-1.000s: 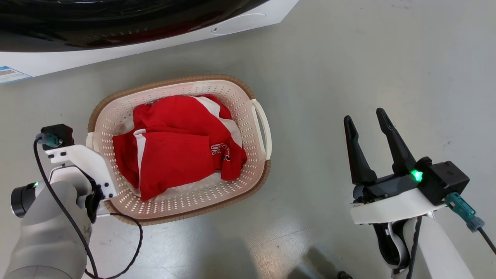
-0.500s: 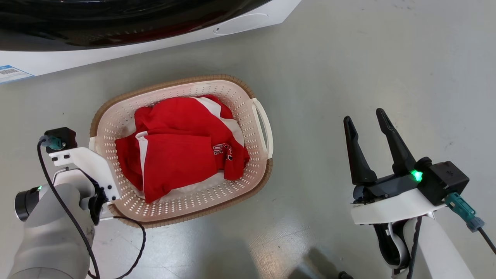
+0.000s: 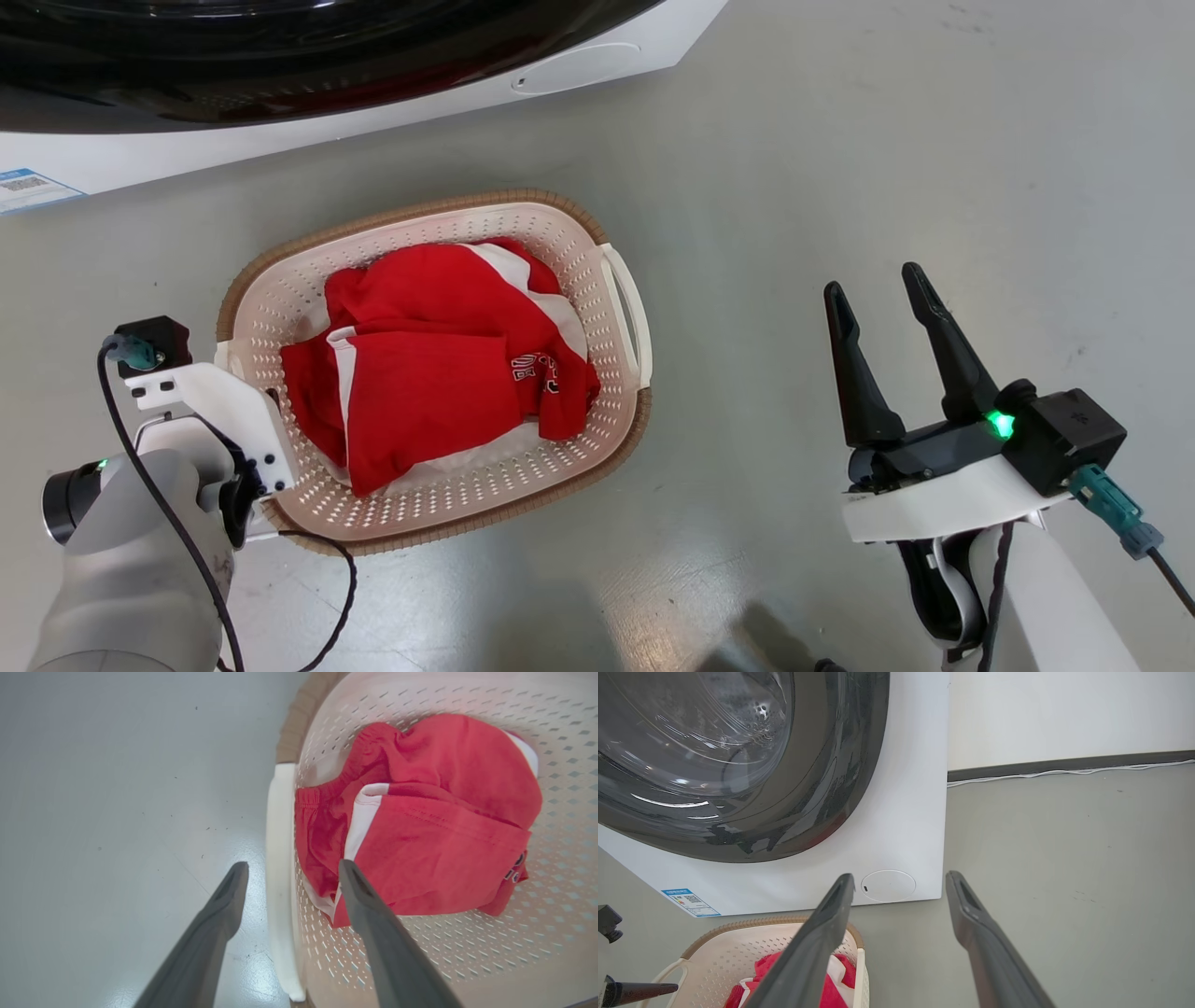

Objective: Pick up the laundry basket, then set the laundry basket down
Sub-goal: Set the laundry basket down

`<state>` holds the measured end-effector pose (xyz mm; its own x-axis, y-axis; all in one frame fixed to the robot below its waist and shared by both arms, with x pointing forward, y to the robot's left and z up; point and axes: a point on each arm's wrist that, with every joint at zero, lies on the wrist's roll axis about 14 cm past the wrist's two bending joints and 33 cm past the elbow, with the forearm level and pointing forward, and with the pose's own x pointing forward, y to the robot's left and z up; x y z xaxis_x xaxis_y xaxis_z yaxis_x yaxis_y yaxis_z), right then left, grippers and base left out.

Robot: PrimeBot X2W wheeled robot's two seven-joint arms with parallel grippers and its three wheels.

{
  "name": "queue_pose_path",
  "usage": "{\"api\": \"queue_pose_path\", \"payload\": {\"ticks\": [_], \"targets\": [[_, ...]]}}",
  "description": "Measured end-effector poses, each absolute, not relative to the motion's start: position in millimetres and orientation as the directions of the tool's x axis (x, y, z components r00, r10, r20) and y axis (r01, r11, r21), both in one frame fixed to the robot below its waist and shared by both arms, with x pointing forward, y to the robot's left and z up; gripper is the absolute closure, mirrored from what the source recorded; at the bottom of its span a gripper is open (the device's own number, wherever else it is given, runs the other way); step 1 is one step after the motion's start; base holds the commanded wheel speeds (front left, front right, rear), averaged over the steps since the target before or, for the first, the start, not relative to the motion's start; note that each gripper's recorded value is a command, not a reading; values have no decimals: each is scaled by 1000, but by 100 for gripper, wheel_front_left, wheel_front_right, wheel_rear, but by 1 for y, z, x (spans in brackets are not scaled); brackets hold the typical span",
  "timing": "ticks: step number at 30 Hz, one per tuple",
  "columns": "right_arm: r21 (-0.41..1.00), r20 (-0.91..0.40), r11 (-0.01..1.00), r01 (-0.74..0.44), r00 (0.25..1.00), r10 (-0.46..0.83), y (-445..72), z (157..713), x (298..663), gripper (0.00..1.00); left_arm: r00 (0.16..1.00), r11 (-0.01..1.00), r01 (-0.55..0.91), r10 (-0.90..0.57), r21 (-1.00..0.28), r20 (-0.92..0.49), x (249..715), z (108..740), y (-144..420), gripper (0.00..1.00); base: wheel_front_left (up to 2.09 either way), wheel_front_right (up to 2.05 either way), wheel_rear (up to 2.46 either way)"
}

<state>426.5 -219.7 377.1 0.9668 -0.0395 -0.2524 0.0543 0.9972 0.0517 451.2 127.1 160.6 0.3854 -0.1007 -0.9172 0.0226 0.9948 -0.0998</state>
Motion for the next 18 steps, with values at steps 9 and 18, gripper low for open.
{"api": "queue_pose_path", "payload": {"ticks": [9,18], "targets": [[58,-222,997,51,974,-36,-218,390,427,0,410,995,17,-96,-98,-907,453,177,127,0,0,0,0],[65,-171,997,38,985,-27,-216,411,425,0,516,989,2,-129,-150,-847,457,214,115,0,0,0,0]]}}
